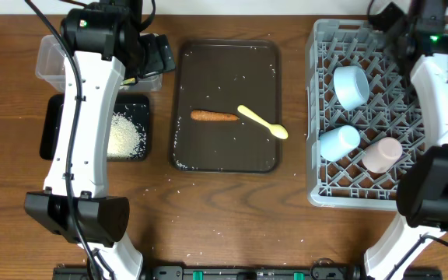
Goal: Sort waste into correct bins and load items into the dishwasher rack
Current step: 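Release the plate and move the right gripper back over the brown tray, then grasp the yellow spoon on the brown tray with the right gripper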
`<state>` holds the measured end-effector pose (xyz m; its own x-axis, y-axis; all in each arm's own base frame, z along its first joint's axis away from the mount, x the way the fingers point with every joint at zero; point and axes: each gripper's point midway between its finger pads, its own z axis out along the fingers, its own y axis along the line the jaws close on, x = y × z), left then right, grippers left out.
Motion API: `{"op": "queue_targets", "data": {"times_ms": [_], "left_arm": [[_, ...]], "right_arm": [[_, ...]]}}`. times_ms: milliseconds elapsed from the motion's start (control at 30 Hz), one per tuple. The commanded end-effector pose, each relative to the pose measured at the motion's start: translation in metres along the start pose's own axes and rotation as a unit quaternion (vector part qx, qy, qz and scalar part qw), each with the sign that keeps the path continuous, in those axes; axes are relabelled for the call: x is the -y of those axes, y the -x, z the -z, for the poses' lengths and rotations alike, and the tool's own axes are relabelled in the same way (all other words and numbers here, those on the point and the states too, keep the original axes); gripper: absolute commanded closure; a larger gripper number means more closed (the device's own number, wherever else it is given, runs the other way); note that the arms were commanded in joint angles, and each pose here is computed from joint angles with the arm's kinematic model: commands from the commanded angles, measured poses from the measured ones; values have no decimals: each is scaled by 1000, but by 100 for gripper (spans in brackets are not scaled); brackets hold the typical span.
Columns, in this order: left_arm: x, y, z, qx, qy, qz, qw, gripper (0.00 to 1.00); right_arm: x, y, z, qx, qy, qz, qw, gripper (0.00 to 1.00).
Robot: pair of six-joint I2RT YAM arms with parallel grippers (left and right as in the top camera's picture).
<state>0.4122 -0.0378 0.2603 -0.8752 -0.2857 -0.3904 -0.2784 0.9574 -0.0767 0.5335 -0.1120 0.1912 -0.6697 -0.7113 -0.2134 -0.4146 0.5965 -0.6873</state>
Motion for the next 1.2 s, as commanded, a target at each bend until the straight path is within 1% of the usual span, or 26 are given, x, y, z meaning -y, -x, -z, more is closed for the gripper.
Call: {"op": "queue_targets", "data": {"times_ms": [0,133,167,333,400,467,567,667,833,867,933,1000,1167], "left_arm": [[-4,2,-2,2,10,2,1000,2],[-4,2,-2,2,10,2,1000,2],[-4,2,-2,2,11,2,1000,2],[-4,2,-2,2,11,2,1000,2],[-4,2,-2,2,11,2,1000,2],[-4,2,-2,2,11,2,1000,2],[-4,2,-2,2,10,2,1000,2],[-4,2,-2,2,10,2,1000,2],[-4,2,-2,2,11,2,1000,2],[-4,2,-2,2,11,2,1000,2],[-4,2,-2,2,10,2,1000,2],[-4,2,-2,2,11,2,1000,2],[-4,2,-2,2,11,2,1000,2]], "right_arm": [[-3,0,-6,4,4,-49,999,14],[14,0,0,18,-18,-135,991,2],[19,2,4,25,-23,-150,988,1],[40,24,40,82,-42,-173,981,1],[45,37,58,116,-41,-188,975,1],[43,57,80,167,-16,-208,964,1],[26,88,113,237,58,-260,934,1],[-3,113,142,278,158,-298,900,1],[-66,141,178,296,348,-316,832,1],[-80,147,185,298,384,-309,817,3],[-106,159,194,297,430,-288,802,7],[-131,169,193,282,443,-272,806,7],[-184,179,169,199,377,-240,872,7]]}}
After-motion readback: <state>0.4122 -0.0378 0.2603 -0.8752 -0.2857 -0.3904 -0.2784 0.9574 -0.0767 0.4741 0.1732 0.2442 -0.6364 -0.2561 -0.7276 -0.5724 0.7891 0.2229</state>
